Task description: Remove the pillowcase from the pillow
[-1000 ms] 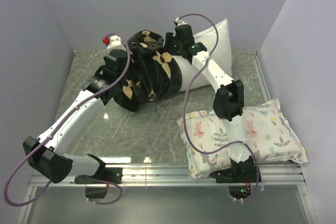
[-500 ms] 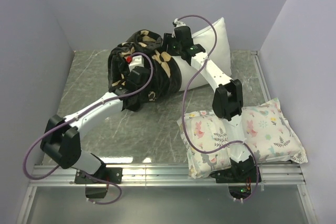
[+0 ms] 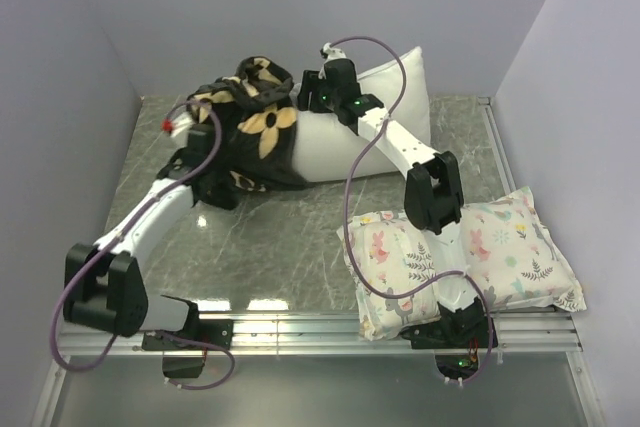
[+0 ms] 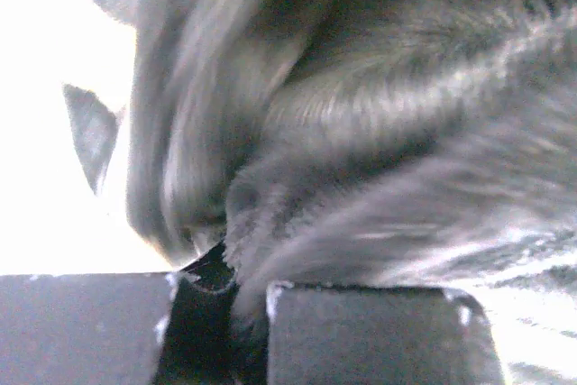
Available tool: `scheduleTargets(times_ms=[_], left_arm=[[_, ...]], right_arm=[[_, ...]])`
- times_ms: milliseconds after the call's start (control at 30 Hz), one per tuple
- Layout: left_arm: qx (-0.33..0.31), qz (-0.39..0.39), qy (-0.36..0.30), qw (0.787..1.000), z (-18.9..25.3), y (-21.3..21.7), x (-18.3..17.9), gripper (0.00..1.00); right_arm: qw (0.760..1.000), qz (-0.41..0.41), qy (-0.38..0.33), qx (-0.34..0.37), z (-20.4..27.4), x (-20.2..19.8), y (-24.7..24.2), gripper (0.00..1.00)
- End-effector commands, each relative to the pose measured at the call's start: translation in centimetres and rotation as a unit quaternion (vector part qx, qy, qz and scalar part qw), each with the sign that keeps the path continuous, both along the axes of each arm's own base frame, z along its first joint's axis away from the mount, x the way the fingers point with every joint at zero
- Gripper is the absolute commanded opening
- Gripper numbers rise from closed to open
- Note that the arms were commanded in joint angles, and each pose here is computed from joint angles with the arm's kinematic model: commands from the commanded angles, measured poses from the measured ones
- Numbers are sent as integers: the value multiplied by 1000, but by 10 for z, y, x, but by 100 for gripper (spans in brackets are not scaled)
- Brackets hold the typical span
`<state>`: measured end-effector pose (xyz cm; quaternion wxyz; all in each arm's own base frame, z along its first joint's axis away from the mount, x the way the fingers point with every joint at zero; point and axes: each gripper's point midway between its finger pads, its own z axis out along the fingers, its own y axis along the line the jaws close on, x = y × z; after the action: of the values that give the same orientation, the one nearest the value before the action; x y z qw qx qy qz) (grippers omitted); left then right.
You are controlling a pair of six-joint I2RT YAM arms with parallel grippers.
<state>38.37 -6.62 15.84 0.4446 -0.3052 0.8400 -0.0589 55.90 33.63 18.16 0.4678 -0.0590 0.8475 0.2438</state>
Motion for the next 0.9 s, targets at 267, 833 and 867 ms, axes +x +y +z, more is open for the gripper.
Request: scheduleTargets(times_ms=[267,833,867], left_arm=[[-75,21,-7,997,-21,40,-19,1],[-35,-36,-28,998,21,-7,-22,1],[-36,-40,-29,998,21,-9,-21,1]], right_arm=[[978,32,181,-94,-108,-74,-24,66],[989,-42,-137,24,212,-115,-80,87],[987,-45,-153,32,227,-127,-87,87]])
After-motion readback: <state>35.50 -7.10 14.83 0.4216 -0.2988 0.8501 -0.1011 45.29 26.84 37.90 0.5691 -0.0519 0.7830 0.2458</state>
